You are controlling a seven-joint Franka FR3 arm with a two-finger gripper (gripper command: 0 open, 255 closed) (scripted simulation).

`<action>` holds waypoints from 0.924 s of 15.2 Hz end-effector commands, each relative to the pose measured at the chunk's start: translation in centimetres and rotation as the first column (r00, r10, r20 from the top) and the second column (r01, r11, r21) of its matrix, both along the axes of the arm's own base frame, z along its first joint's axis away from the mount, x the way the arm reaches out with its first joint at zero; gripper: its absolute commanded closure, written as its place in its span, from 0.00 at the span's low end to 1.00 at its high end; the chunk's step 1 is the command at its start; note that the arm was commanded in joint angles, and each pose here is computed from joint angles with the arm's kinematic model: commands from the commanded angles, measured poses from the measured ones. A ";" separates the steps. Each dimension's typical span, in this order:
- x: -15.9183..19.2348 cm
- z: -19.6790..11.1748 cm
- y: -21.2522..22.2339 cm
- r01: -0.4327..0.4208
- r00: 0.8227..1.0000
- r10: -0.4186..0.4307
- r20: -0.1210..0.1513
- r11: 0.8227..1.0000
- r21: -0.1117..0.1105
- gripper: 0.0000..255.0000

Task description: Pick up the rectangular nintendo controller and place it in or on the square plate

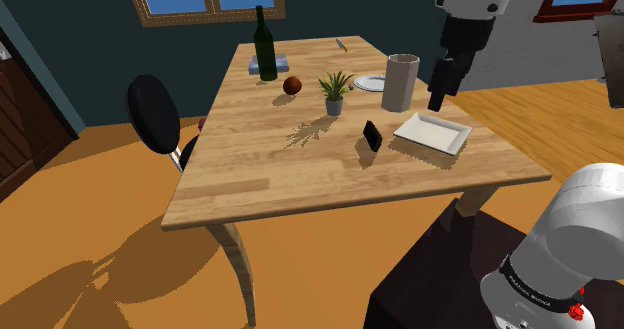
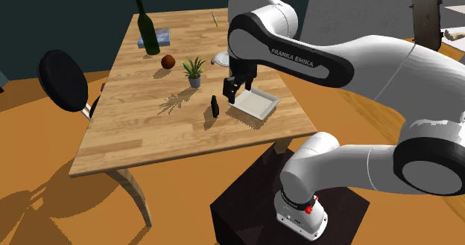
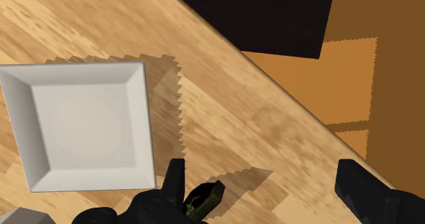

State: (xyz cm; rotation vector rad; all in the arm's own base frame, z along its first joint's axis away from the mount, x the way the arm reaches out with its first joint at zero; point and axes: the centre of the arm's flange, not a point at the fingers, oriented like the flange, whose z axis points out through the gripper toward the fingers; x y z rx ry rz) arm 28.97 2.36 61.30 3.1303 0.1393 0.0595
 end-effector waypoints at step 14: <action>12.3 -10.5 -5.0 0.203 0.977 -0.211 0.041 0.968 0.149 0.00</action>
